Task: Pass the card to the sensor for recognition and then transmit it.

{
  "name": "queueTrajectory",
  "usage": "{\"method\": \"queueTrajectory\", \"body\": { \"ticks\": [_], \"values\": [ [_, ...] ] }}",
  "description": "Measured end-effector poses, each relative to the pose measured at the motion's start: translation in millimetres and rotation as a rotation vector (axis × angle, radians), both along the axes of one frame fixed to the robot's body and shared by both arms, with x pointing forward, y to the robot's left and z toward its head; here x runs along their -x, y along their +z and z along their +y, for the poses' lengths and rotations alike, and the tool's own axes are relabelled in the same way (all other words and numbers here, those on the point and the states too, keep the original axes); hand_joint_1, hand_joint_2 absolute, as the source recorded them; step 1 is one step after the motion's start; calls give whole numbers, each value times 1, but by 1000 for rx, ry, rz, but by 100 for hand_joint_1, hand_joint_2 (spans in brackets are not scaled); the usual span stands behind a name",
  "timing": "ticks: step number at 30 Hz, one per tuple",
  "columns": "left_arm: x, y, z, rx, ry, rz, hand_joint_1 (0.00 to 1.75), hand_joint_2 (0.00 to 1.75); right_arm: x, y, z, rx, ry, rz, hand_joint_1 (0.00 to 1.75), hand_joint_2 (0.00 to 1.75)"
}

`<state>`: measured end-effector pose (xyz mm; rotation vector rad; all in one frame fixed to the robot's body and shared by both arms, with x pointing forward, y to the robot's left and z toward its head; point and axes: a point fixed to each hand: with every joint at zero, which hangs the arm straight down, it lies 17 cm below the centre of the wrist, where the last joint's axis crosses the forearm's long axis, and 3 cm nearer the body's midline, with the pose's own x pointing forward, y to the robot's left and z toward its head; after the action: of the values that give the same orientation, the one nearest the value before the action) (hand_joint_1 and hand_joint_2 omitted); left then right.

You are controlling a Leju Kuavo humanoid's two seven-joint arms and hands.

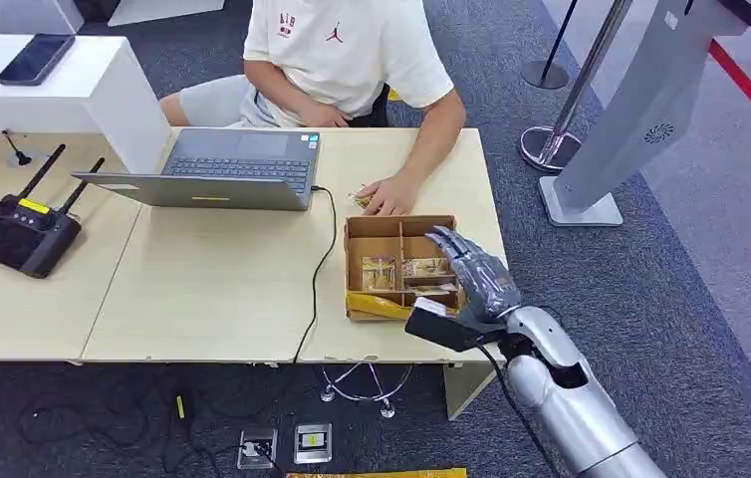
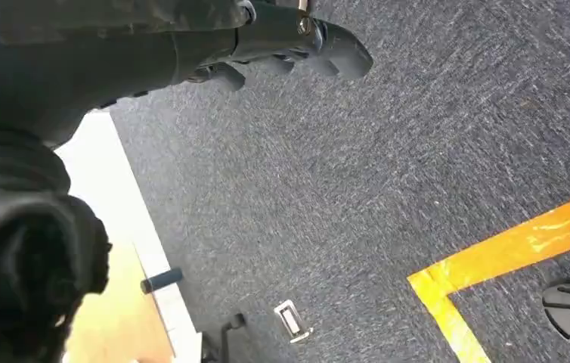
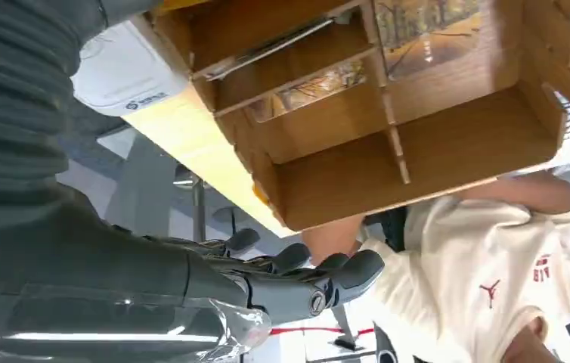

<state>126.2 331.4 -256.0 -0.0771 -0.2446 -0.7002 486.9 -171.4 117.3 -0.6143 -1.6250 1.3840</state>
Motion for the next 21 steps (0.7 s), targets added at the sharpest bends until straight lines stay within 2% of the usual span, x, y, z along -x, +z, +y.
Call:
{"method": "queueTrajectory", "body": {
  "ticks": [9,21],
  "values": [
    [-1,0,-1,1,-3,-2,0,0,-6,2,16,-6,17,-5,0,175],
    [-2,0,-2,2,0,-3,0,0,-9,-30,10,61,4,52,0,175]
  ]
}}
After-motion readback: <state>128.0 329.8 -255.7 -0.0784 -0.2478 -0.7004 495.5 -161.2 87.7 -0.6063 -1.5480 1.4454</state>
